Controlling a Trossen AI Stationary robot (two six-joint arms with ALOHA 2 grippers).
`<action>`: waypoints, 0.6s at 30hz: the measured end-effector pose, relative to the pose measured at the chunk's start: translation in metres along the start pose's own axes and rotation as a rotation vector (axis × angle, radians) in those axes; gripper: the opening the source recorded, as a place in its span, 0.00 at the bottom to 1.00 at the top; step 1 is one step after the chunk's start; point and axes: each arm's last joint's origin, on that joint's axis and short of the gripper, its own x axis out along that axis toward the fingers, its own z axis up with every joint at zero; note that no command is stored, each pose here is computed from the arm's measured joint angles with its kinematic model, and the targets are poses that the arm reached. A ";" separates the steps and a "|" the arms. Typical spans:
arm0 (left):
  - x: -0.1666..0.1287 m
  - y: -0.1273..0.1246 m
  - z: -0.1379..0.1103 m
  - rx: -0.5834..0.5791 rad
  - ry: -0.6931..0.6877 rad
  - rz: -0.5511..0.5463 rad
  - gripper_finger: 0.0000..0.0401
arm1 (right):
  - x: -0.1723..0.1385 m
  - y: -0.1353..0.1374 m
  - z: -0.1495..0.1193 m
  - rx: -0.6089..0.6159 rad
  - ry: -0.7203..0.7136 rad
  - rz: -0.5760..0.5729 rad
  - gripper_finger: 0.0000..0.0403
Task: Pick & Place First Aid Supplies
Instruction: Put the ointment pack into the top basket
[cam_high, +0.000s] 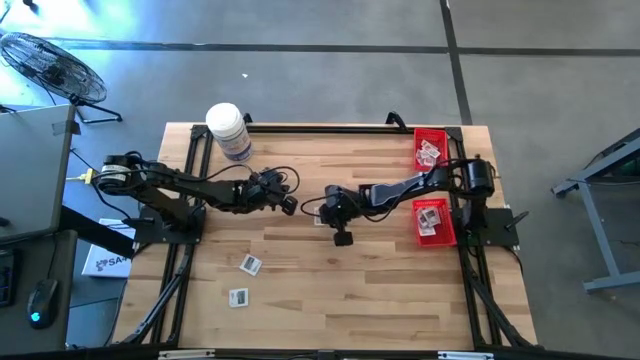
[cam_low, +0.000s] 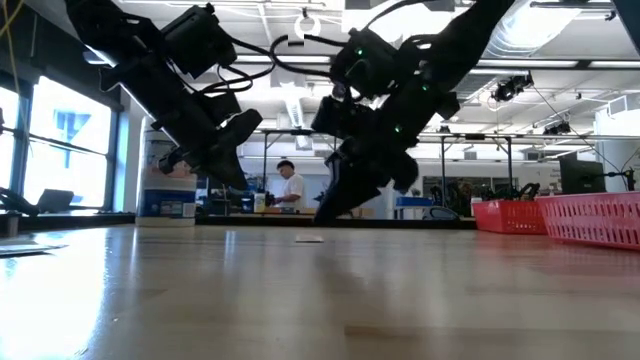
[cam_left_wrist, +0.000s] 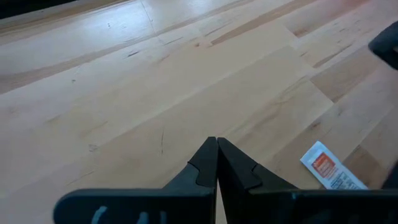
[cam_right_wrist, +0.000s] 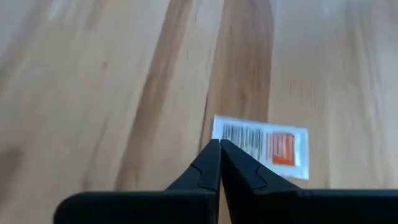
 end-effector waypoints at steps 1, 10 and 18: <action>0.000 0.000 0.000 0.001 0.001 0.003 0.00 | 0.000 0.000 -0.001 -0.013 0.007 -0.019 0.02; 0.000 0.001 -0.001 0.005 0.003 0.009 0.00 | -0.001 -0.011 0.001 0.027 -0.014 -0.113 0.21; 0.000 0.000 0.000 -0.009 0.001 0.007 0.00 | 0.005 -0.016 0.003 0.252 -0.068 -0.238 0.40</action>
